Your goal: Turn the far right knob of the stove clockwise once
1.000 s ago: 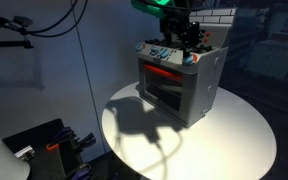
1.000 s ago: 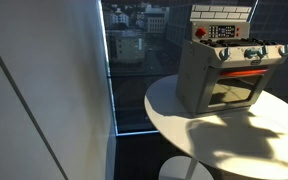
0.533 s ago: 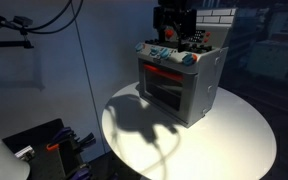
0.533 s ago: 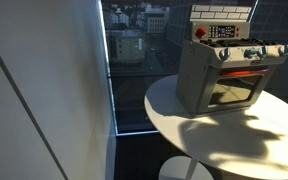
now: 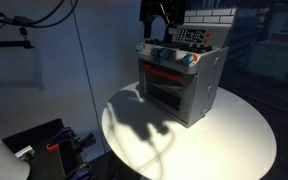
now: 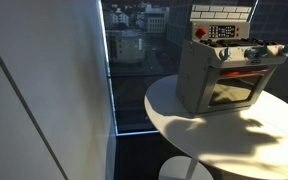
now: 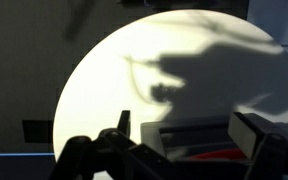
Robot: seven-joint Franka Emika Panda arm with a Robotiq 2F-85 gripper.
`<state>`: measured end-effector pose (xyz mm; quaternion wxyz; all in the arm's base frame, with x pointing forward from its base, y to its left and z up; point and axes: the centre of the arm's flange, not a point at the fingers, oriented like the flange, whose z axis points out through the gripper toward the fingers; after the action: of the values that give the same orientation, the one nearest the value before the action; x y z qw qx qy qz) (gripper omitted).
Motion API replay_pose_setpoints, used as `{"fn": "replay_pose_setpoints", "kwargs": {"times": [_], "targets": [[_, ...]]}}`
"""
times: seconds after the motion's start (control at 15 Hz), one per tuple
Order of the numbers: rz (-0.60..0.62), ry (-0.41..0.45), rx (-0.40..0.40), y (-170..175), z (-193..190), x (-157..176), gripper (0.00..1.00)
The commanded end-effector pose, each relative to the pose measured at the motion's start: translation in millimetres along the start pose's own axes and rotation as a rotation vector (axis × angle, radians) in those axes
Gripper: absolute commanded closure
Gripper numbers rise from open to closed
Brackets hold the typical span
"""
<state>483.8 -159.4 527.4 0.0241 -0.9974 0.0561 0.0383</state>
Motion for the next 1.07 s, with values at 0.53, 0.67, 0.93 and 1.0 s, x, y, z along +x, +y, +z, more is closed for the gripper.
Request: {"fn": "replay_pose_setpoints", "kwargs": {"times": [0.53,0.67,0.93,1.0], "targets": [[-0.064,-0.002,-0.045,-35,-18,-32,0.00],[-0.080,0.003,-0.045,-40,-18,-40,0.00],[-0.110,0.011,-0.034,-48,-16,-55,0.00],[-0.113,0.011,-0.034,-49,-16,-58,0.00]]}}
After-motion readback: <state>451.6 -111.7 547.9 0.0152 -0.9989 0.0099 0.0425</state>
